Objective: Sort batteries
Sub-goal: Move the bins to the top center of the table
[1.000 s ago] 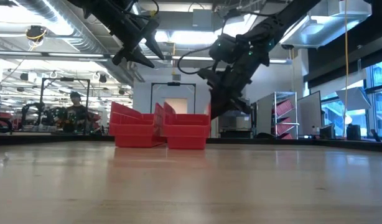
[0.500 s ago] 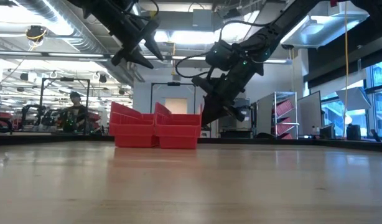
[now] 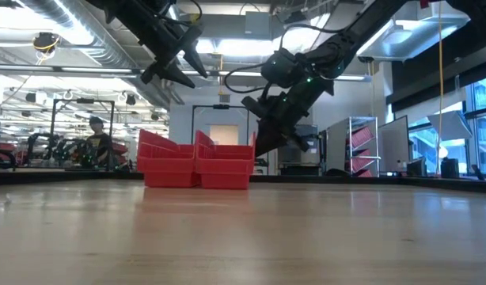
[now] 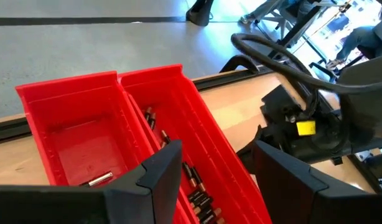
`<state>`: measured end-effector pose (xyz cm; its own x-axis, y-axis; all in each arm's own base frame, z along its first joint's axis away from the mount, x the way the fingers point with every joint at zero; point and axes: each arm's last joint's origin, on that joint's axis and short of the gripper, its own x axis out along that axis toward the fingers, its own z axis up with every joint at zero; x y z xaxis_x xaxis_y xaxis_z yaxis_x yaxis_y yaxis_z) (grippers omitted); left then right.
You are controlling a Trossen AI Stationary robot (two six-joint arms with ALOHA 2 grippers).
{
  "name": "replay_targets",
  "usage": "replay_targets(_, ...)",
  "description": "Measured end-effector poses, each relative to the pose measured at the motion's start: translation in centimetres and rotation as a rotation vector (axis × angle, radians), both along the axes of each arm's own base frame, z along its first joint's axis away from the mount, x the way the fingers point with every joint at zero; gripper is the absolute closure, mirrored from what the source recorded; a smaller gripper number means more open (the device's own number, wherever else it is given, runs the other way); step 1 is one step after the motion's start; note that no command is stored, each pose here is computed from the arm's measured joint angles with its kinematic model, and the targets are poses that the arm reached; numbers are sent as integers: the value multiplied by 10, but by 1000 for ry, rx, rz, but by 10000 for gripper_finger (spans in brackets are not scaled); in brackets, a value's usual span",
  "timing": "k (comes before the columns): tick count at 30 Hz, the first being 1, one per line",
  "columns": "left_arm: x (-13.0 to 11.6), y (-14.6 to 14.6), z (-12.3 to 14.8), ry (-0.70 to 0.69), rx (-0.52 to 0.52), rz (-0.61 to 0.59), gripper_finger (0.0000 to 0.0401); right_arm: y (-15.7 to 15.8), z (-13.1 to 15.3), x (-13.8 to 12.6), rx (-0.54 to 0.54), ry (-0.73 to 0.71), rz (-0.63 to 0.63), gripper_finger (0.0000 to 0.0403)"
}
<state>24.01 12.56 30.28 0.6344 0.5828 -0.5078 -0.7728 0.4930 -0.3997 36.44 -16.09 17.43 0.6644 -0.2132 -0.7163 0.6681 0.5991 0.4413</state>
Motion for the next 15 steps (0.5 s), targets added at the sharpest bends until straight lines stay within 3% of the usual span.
replay_targets(3,-4,-1,-2,28,-24,10,217,-1,9,-3,-25,-1,-23,393)
replay_targets(6,-17,2,-10,72,-154,109,217,-2,25,-10,-56,22,-23,393)
replay_targets(11,-47,13,-28,270,-326,270,217,0,47,-19,-116,61,16,393)
replay_targets(15,-56,31,-44,350,-450,245,237,5,53,-20,-62,33,88,393)
